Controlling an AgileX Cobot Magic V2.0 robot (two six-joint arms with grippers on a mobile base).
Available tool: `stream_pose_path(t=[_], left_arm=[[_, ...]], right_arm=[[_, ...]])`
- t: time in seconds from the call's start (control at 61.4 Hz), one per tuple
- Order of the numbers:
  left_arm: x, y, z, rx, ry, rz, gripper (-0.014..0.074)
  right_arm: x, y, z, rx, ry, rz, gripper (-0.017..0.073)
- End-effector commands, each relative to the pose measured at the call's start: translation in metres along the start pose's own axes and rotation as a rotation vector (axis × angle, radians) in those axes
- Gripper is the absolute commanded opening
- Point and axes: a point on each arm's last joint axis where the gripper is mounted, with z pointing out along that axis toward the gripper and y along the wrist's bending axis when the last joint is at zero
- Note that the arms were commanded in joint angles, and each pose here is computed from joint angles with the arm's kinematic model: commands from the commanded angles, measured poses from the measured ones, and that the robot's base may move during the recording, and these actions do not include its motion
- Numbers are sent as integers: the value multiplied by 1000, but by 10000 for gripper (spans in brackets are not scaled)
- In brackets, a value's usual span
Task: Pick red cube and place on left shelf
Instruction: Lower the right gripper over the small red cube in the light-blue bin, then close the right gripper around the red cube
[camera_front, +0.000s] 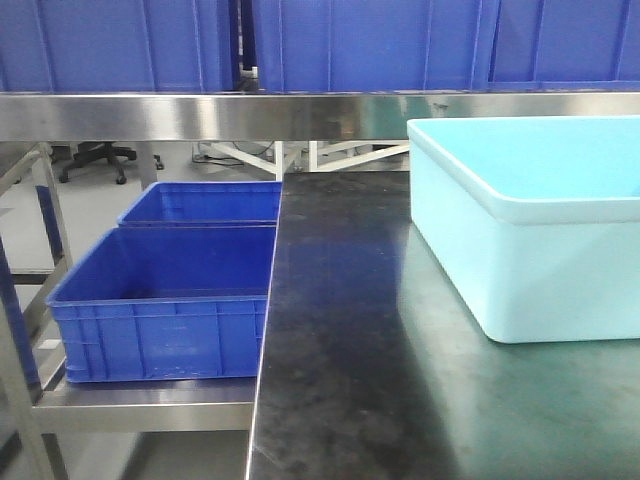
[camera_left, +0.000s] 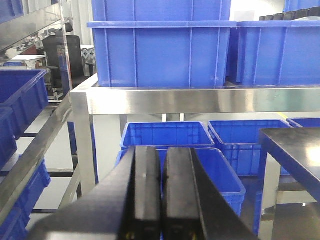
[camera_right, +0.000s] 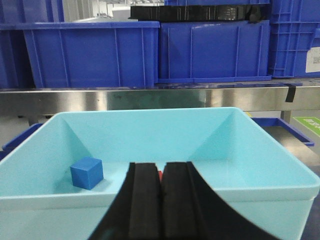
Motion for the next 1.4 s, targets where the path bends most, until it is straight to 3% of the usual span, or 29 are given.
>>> stream_pose_path(t=[0.0, 0.228, 0.489, 0.717, 1.076, 1.385], left_arm=[[0, 0, -1, 2, -73, 0, 101], [0, 0, -1, 2, -73, 0, 101], [0, 0, -1, 2, -73, 0, 101], [0, 0, -1, 2, -73, 0, 101], [0, 0, -1, 2, -73, 0, 101], [0, 0, -1, 2, -73, 0, 101]], right_arm=[[-29, 2, 0, -9, -117, 16, 22], [-70, 6, 34, 7, 67, 16, 22], [-135, 11, 116, 13, 141, 16, 22], [-164, 14, 181, 26, 319, 16, 22], [-132, 12, 239, 61, 732, 14, 22], [-97, 9, 256, 74, 881, 17, 22]])
